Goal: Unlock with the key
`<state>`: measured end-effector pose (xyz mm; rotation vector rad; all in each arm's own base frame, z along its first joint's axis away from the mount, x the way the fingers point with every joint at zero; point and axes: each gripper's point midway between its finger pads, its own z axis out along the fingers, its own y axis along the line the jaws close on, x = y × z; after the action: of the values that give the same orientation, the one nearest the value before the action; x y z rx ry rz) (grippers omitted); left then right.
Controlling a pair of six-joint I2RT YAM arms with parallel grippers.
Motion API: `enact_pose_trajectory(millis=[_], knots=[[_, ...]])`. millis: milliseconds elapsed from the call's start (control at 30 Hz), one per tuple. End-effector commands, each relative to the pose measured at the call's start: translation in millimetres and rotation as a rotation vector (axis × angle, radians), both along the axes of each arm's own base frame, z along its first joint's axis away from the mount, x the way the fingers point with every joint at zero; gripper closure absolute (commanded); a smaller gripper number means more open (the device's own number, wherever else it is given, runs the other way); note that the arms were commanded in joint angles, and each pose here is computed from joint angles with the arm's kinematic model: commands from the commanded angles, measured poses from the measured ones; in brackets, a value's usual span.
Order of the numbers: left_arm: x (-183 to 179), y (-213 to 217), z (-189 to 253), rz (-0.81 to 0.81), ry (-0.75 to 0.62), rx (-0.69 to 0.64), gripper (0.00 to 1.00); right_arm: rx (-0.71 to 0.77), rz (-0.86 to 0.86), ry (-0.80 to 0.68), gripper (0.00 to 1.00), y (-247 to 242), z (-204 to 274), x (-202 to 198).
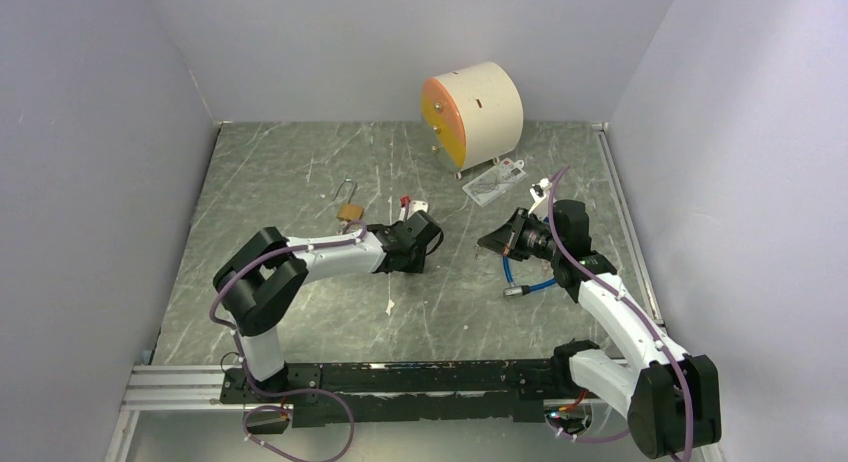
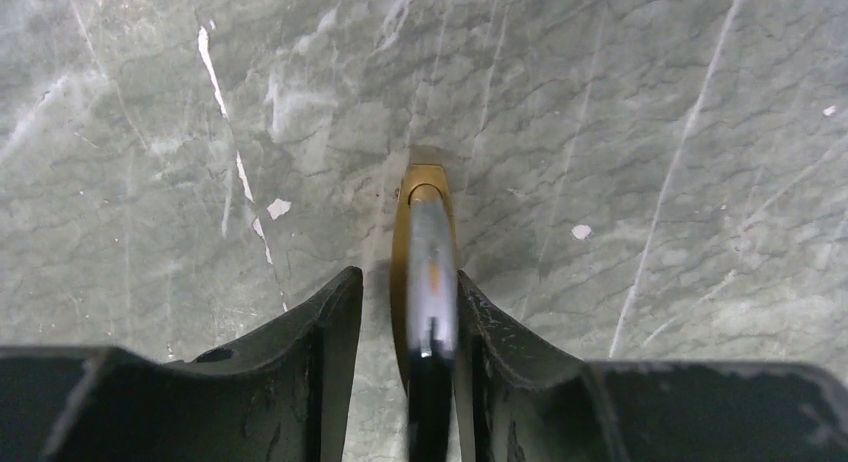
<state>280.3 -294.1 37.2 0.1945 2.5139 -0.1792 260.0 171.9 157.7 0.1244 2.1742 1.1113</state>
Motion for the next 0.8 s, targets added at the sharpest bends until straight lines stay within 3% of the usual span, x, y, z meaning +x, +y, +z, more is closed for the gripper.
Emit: enact_pose_trajectory(millis=[0,167,233,267,400,533,633,767], knots=[[9.8,-2.8,4.6,0.058,-0.081,-0.032,0.62,-0.004,0.003,-0.051,1.0,0.2,10.5,3.1],[11.7,-8.8,0.3,0.048,-0.089,-0.049,0.79,-0.002,0.015,-0.053,1.0,1.3,12.5,2.3],[13.4,-12.4,2.5,0.039,-0.09,-0.054,0.95,0.001,0.022,-0.059,1.0,2.2,14.0,1.7],[14.2,-15.1,7.0,0.031,-0.091,-0.059,0.97,0.002,0.025,-0.063,1.0,2.4,15.2,1.7],[17.6,-32.2,45.2,-0.056,-0.076,-0.162,0.98,0.003,0.05,-0.086,1.0,4.8,21.1,1.3],[23.6,-40.3,100.6,-0.198,0.008,-0.44,0.97,0.056,0.133,-0.126,1.0,16.6,39.3,0.1],[20.1,-37.6,146.0,-0.331,0.109,-0.666,0.98,0.158,0.311,-0.211,1.0,37.0,72.7,-12.9],[10.1,-27.7,195.9,-0.436,0.239,-0.813,0.98,0.246,0.536,-0.274,1.0,68.0,112.8,-45.5]])
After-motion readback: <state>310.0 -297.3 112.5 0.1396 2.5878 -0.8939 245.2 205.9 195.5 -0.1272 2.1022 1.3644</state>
